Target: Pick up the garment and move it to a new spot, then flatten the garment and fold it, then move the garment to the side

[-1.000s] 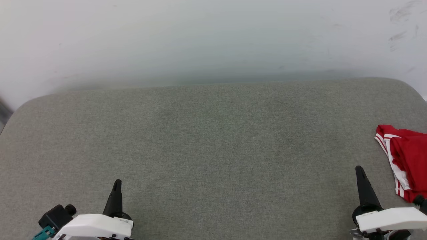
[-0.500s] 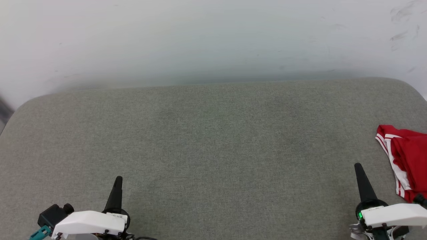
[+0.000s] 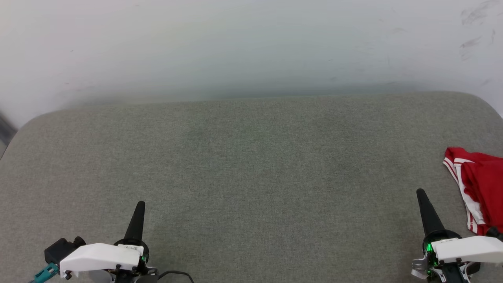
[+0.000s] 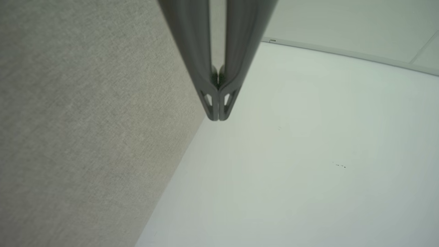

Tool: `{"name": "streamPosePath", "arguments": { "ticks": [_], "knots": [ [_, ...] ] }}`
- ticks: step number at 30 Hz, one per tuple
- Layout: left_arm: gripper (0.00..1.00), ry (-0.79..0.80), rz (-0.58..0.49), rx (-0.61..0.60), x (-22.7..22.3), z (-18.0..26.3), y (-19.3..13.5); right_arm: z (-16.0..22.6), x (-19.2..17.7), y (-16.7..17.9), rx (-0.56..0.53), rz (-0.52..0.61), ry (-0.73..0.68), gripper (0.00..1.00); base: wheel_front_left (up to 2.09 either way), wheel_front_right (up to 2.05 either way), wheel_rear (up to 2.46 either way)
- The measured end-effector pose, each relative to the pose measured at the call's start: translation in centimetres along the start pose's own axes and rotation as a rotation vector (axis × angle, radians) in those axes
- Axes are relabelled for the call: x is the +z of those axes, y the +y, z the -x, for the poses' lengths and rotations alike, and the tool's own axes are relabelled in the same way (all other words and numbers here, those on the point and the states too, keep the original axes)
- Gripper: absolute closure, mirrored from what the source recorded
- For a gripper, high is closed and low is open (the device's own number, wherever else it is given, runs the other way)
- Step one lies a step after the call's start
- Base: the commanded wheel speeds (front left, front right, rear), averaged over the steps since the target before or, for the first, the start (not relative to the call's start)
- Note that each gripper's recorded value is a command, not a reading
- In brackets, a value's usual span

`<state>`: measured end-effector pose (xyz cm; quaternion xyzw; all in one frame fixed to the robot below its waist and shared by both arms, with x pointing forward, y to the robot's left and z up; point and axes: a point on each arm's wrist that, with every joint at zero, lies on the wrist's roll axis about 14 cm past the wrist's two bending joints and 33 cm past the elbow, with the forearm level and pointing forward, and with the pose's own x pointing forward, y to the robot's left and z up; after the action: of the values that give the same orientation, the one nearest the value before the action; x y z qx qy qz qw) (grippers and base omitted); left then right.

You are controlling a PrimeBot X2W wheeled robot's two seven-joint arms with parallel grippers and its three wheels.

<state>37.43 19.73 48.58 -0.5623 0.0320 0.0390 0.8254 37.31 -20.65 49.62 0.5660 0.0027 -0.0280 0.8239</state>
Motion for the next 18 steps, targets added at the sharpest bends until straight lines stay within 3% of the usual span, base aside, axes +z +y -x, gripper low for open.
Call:
{"name": "streamPosePath", "arguments": {
  "ticks": [18],
  "knots": [
    [1.00, 0.006, 0.171, -0.036, 0.37, -0.53, -0.68, -0.56, -0.18, 0.25, 0.007, -0.162, 0.018, 1.00, 0.00, 0.00, 0.00]
  ]
}}
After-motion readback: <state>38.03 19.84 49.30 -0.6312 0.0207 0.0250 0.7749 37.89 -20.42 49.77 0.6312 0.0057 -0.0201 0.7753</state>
